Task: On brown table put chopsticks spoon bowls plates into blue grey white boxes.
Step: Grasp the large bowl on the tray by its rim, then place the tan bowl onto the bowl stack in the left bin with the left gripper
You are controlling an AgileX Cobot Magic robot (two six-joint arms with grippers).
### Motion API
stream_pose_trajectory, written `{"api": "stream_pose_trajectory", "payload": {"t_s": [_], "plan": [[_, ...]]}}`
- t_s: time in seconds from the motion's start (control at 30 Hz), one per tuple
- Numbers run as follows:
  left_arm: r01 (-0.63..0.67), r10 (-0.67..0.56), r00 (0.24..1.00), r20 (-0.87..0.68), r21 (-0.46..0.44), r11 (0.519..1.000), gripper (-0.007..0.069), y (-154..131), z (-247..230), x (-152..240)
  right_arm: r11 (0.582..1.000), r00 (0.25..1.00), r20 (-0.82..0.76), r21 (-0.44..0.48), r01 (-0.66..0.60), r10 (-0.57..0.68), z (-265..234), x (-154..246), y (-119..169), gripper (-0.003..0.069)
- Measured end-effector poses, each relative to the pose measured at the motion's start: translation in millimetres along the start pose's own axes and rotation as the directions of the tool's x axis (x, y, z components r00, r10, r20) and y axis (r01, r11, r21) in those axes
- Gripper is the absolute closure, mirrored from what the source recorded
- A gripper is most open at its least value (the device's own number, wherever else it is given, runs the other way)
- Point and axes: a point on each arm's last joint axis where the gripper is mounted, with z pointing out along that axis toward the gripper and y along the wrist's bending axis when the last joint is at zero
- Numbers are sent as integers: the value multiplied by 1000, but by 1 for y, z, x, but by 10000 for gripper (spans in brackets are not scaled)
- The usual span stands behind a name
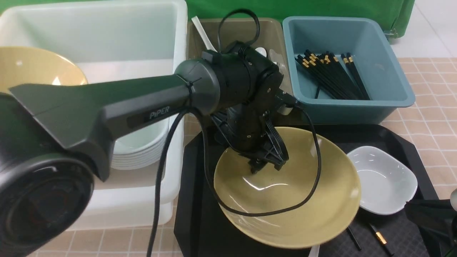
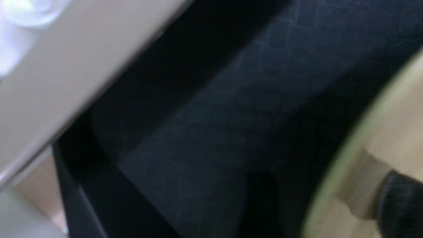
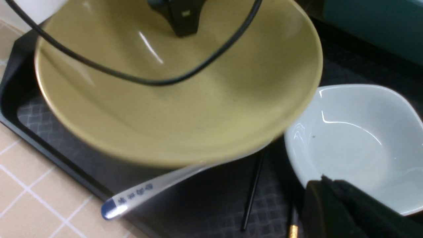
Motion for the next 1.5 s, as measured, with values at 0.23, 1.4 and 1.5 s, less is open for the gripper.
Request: {"api": "stream_pose_trajectory", "payload": {"t_s": [0.23, 1.4, 1.5], "plan": [[27, -28, 991, 134, 9, 1000, 566, 6, -61, 3, 1000, 1000, 1, 1, 0, 0, 0, 0, 0, 604], [942, -702, 271, 658, -32, 333, 619, 245, -227, 265, 999, 999, -14, -6, -46, 46, 0, 2, 1, 578], [949, -747, 239, 620, 14, 315, 619, 250, -201, 279, 999, 999, -14, -5, -52, 52, 0, 2, 1, 573]]}}
